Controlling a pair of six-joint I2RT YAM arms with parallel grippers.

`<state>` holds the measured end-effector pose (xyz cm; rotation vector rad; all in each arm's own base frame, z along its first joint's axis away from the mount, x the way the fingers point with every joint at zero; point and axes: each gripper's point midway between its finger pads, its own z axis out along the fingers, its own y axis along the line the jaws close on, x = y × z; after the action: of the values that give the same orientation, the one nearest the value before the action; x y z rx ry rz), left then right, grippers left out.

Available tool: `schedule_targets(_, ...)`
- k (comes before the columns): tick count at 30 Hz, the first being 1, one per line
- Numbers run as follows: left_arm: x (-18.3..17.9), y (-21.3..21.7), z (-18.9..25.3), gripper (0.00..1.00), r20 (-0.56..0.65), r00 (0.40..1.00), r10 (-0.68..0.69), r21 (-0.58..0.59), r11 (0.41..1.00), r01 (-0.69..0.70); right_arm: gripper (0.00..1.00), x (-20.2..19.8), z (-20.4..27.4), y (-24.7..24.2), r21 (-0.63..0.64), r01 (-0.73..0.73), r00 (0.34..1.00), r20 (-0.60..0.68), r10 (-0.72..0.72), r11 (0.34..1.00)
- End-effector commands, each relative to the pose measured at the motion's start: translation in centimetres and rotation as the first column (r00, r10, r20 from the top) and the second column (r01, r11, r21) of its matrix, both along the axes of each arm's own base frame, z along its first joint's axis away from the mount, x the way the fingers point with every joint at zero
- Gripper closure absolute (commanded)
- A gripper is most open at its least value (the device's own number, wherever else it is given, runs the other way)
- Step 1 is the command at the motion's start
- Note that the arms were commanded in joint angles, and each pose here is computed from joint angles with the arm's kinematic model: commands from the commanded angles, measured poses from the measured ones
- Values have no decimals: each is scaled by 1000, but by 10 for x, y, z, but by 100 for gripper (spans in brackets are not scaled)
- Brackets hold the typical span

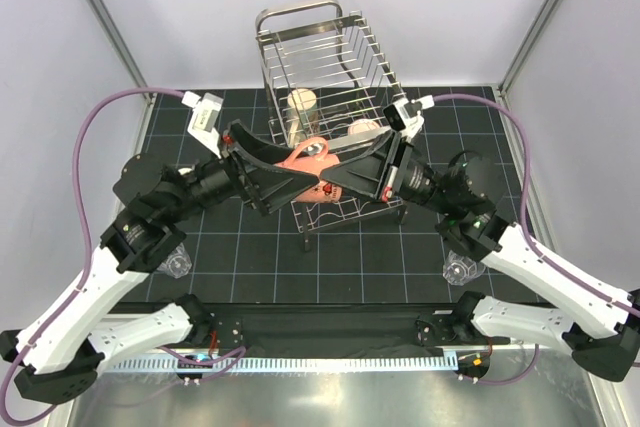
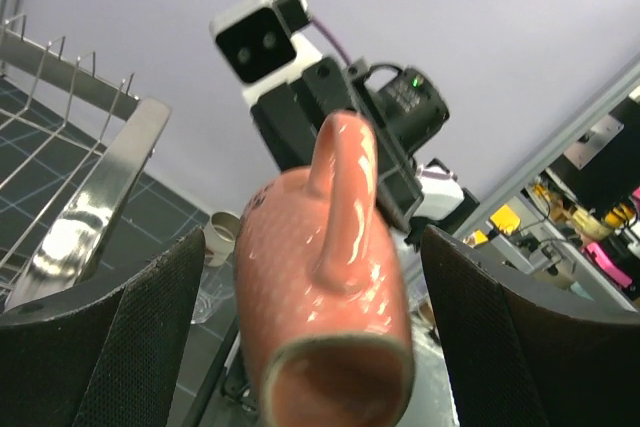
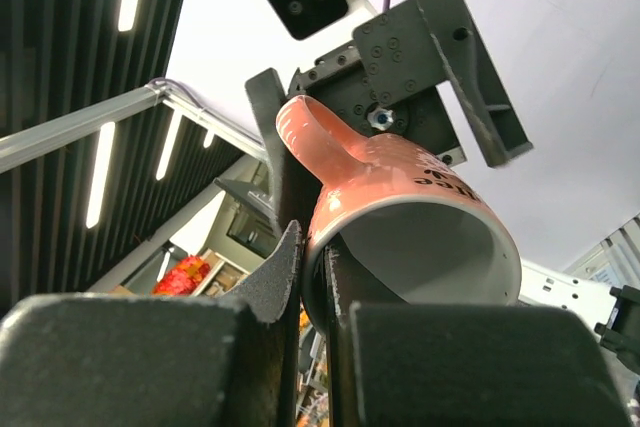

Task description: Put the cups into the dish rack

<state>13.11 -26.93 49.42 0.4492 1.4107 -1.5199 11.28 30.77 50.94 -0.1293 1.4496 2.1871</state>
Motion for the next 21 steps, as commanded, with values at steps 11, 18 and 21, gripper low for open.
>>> schedule_targets(11,-4,19,28,14,58,996,70,-159,985,-60,96,-9,46,-46,300,108,992,37,-124,948)
schedule_targets(18,0,12,29,15,50,997,55,-158,986,-47,96,-6,51,-47,312,121,990,29,-137,942)
schedule_targets(21,0,11,31,15,51,997,50,-163,986,-41,96,-4,50,-44,310,122,991,20,-134,943)
